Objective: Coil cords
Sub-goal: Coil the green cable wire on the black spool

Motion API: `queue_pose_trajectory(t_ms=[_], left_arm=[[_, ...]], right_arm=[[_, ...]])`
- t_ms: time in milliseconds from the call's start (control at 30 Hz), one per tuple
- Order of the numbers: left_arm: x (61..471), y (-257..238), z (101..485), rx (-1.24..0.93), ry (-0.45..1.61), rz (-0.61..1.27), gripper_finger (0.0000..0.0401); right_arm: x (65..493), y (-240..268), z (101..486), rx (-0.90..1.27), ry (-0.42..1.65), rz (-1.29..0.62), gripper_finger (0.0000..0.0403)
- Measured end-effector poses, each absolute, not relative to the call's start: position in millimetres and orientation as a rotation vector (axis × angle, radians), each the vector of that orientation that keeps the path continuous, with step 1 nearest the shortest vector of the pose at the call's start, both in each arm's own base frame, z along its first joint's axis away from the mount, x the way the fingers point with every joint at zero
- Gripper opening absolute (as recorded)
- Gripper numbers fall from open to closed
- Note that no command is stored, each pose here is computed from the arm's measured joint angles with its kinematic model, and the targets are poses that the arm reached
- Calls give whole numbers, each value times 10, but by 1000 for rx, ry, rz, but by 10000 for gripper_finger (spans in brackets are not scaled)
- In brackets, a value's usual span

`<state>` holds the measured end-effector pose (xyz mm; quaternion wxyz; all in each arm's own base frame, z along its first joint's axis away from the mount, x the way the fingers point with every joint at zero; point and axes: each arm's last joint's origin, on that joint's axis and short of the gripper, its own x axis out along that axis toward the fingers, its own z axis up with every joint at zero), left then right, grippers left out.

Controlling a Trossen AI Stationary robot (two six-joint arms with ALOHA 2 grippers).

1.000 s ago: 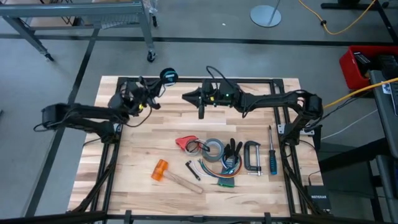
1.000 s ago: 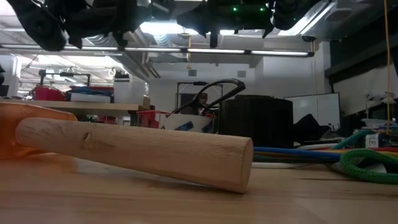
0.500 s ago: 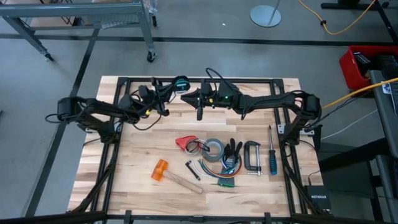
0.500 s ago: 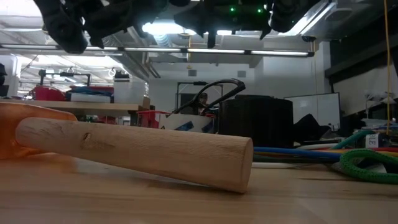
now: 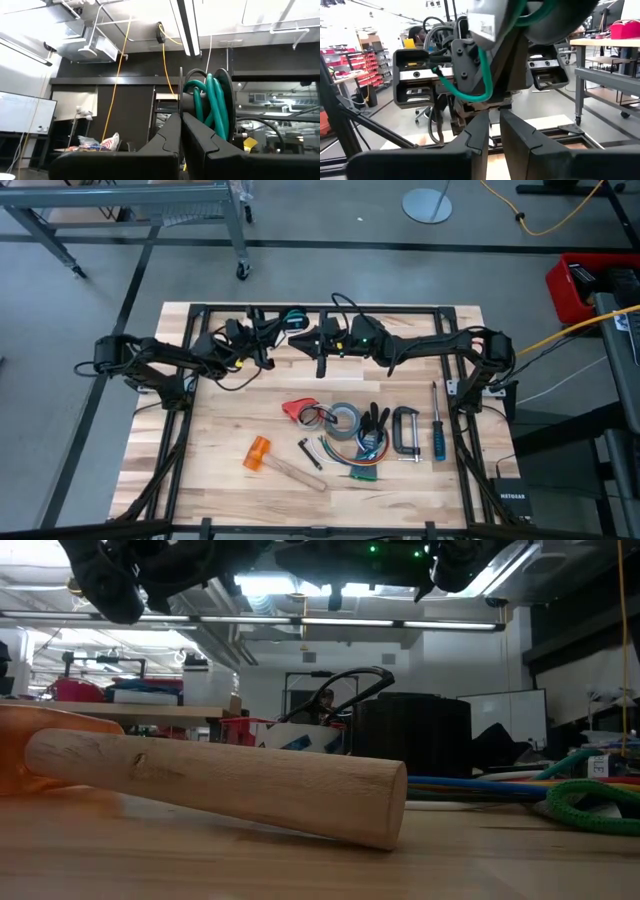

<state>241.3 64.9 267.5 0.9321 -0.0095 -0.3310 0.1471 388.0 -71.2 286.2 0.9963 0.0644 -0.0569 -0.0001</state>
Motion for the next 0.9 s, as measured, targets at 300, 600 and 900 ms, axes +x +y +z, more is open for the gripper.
queue_pose_trajectory(t_ms=[300, 600, 900], left_arm=[[2429, 590, 2674, -2, -673, 287, 0], [2430, 587, 2674, -3, -673, 285, 0], [2433, 574, 2673, -4, -672, 278, 0]], right_arm=[[3880, -682, 2899, 123, -151, 8, 50], [3897, -575, 2905, 124, -157, 29, 50], [3899, -556, 2906, 125, -158, 31, 54]])
